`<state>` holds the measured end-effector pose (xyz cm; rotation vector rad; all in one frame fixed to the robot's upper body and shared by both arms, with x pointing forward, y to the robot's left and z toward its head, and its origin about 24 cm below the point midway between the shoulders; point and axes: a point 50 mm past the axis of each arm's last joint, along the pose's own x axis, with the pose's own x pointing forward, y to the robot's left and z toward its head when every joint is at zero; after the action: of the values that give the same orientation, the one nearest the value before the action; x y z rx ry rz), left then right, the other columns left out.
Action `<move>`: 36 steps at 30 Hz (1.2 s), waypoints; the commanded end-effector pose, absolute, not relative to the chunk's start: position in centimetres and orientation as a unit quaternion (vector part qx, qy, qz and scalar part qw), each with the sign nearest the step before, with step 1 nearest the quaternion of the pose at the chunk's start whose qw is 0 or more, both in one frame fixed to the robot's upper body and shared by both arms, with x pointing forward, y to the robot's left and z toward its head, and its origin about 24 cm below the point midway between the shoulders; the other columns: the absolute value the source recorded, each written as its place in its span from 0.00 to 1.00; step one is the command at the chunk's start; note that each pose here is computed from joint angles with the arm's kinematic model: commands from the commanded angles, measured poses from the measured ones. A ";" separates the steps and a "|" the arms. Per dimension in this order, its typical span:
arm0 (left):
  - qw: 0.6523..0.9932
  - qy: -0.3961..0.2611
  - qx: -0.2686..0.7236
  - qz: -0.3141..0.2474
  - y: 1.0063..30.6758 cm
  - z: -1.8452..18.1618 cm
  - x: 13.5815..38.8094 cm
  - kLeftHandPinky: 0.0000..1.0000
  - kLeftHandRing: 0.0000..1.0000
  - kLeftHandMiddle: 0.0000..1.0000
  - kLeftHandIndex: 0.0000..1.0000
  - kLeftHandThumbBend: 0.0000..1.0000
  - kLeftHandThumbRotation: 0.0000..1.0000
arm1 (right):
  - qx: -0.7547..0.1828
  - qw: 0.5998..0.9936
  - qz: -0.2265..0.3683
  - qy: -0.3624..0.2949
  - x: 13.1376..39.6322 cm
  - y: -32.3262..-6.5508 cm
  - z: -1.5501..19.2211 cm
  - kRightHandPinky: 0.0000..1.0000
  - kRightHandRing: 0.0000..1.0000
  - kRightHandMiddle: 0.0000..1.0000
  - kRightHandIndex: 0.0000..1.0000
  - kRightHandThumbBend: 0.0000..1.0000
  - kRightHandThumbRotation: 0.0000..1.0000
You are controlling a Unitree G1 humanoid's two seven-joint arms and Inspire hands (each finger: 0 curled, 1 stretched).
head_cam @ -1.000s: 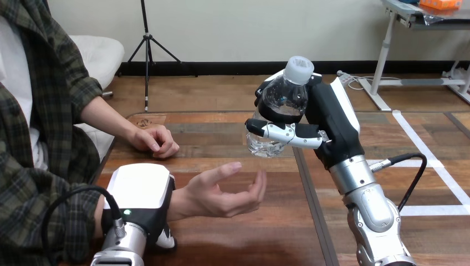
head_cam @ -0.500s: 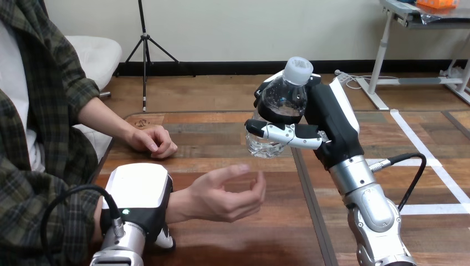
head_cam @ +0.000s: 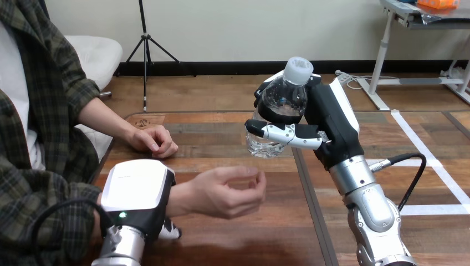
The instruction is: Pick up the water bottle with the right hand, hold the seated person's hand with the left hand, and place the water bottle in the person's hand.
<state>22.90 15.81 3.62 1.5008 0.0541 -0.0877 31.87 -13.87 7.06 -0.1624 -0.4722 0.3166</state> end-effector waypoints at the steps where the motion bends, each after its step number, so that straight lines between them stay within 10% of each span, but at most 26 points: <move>1: 0.744 -0.004 0.668 -0.008 16.5 3.7 23.2 0.29 0.34 0.40 0.45 0.91 0.00 | -0.068 0.941 0.146 -0.297 32.9 -13.7 10.4 0.40 0.44 0.47 0.47 0.67 0.00; 36: 0.829 -0.160 0.535 0.036 15.5 3.0 22.6 0.30 0.35 0.40 0.44 0.81 0.00 | -0.077 0.941 0.142 -0.297 32.9 -14.0 10.3 0.41 0.45 0.48 0.47 0.68 0.00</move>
<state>22.39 16.50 2.88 1.1901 -0.2830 0.0881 31.88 -13.99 7.08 -0.1541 -0.4730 0.3125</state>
